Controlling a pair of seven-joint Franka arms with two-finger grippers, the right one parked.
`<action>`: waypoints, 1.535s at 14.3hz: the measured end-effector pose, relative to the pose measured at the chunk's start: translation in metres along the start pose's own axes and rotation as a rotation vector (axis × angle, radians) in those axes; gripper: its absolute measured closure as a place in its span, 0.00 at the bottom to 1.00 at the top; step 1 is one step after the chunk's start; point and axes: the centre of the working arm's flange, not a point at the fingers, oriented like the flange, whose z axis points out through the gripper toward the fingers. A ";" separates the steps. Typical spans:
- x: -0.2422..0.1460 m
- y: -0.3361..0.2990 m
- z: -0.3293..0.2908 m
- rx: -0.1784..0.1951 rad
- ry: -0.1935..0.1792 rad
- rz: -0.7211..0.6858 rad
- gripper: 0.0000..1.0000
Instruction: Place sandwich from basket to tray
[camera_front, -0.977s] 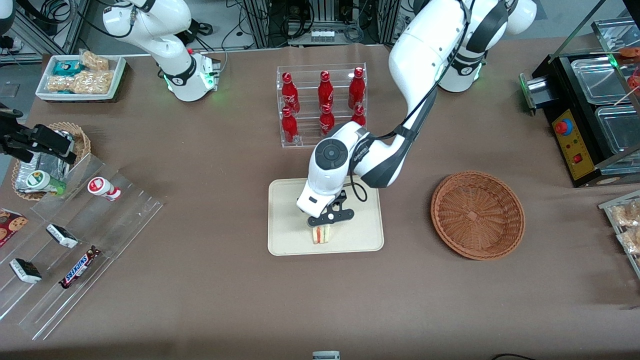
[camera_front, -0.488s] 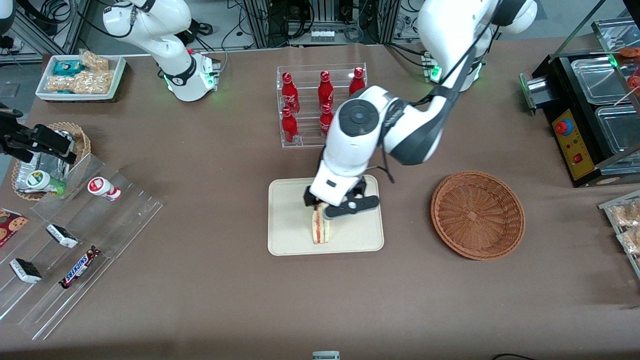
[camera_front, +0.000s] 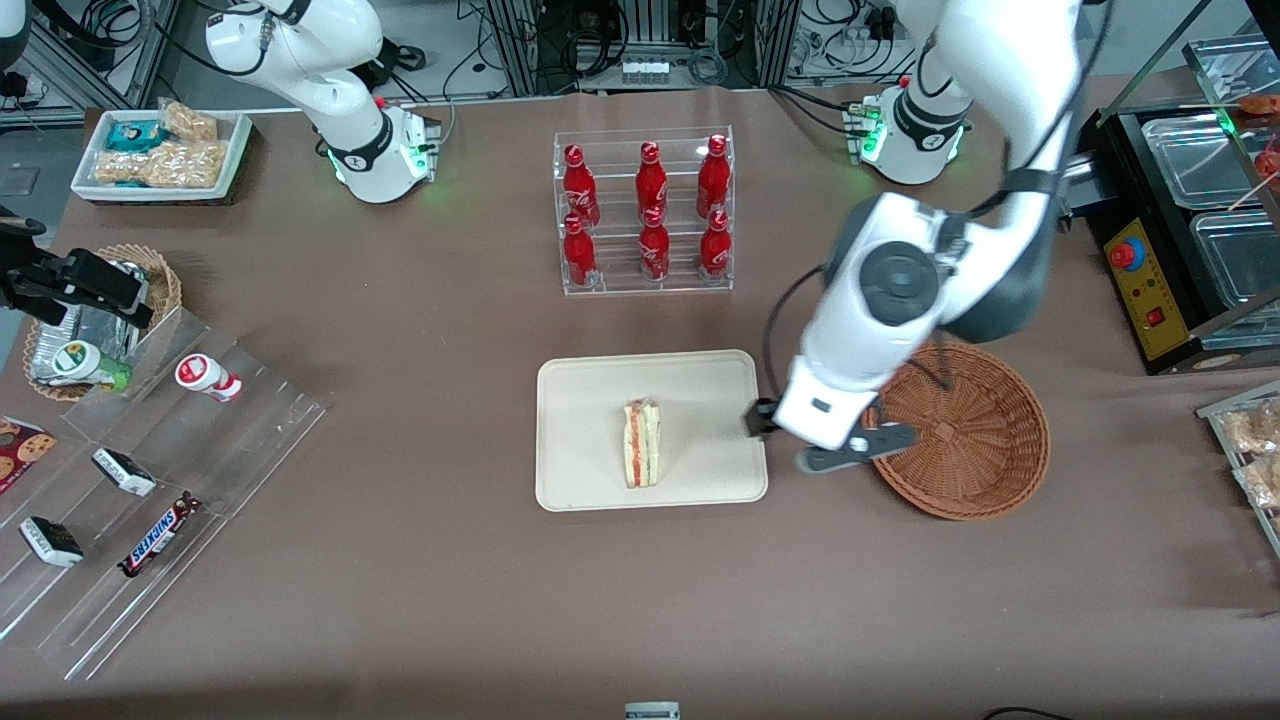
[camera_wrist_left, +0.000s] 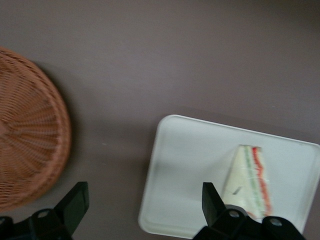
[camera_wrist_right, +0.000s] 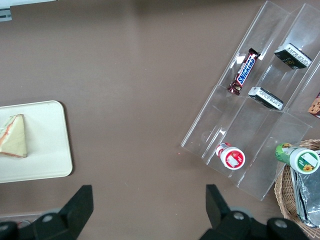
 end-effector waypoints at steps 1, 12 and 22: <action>0.005 -0.024 -0.007 0.010 -0.009 0.015 0.00; 0.036 -0.233 -0.098 0.040 -0.109 0.247 0.00; 0.003 -0.233 -0.195 0.026 -0.023 0.338 0.00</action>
